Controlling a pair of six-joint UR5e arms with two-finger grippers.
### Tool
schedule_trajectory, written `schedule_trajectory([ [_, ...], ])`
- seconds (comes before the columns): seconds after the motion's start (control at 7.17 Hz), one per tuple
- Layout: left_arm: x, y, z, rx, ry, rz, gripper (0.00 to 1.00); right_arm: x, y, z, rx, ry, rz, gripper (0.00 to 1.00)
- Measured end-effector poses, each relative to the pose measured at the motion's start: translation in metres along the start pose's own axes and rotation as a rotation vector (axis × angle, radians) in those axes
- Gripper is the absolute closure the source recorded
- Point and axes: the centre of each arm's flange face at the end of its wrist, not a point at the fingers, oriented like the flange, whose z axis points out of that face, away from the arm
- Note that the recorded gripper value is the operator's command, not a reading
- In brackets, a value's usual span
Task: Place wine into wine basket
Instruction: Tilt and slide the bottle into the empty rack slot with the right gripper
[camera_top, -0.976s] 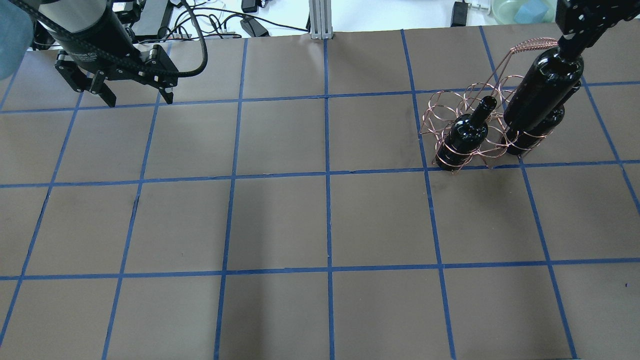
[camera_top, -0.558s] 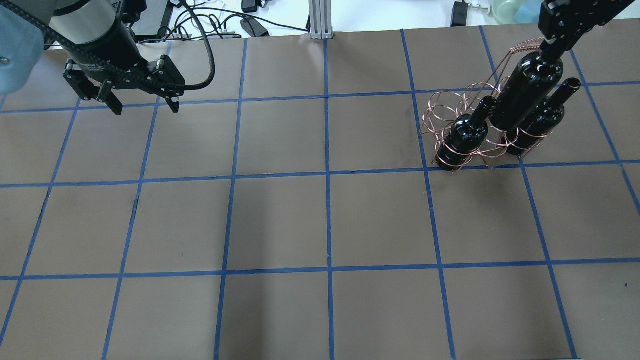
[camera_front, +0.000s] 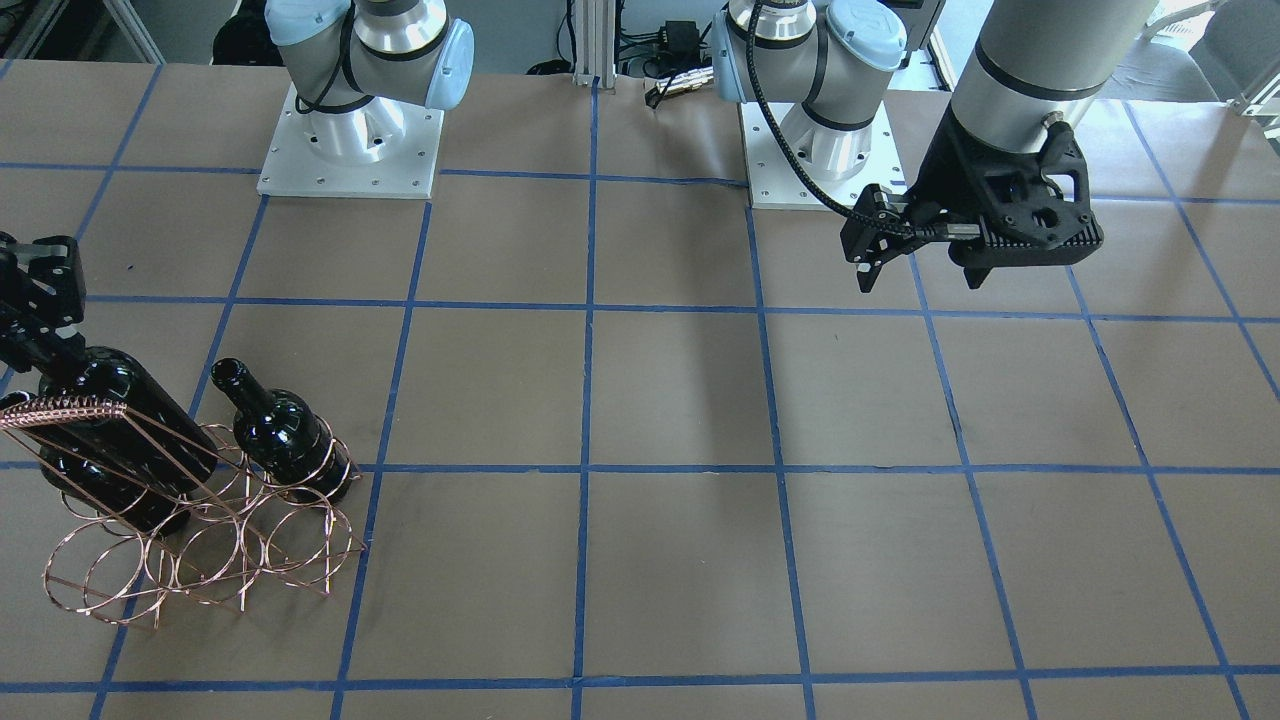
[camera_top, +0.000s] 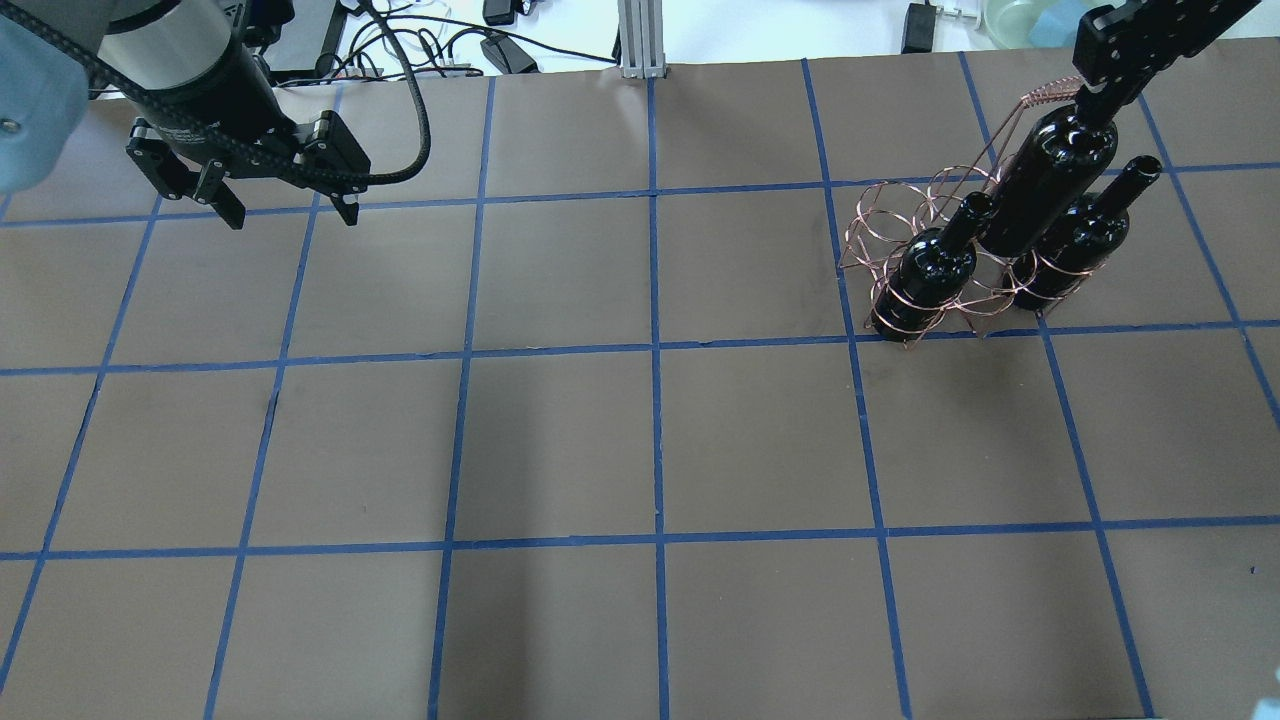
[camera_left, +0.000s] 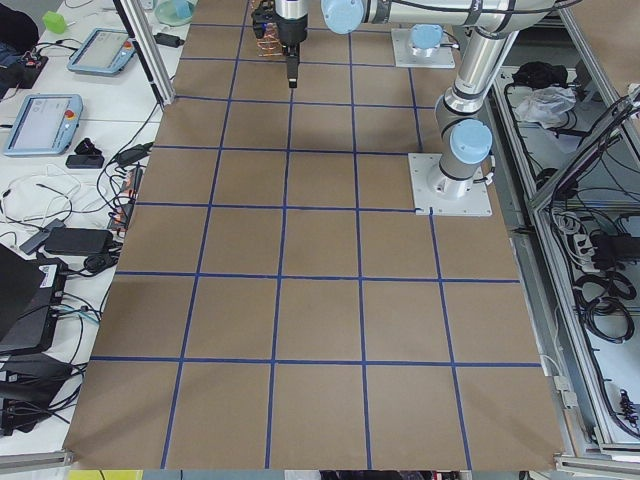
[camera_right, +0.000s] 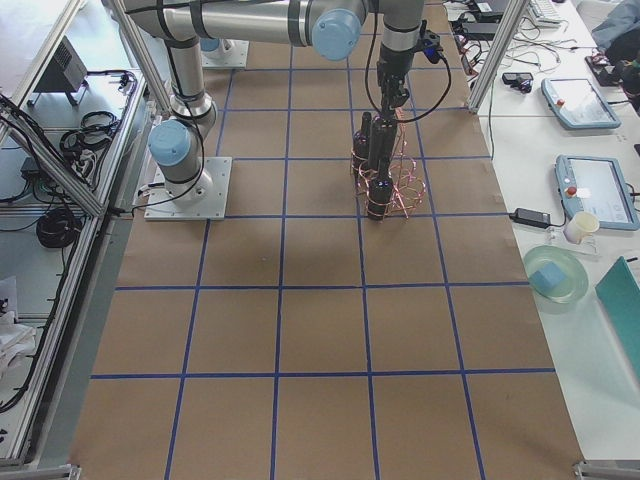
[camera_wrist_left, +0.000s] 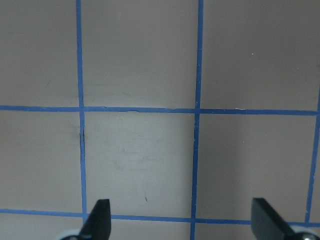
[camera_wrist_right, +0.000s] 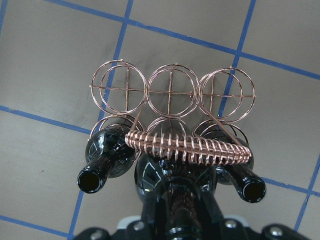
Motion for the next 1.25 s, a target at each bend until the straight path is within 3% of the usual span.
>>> schedule_trajectory([
  [0.84, 0.001, 0.004, -0.002, -0.004, -0.002, 0.001, 0.00, 0.002, 0.000, 0.023, -0.036, -0.018, 0.014, 1.00],
  [1.25, 0.008, 0.009, -0.002, -0.017, 0.051, -0.002, 0.00, 0.006, -0.006, 0.032, -0.036, -0.015, 0.018, 1.00],
])
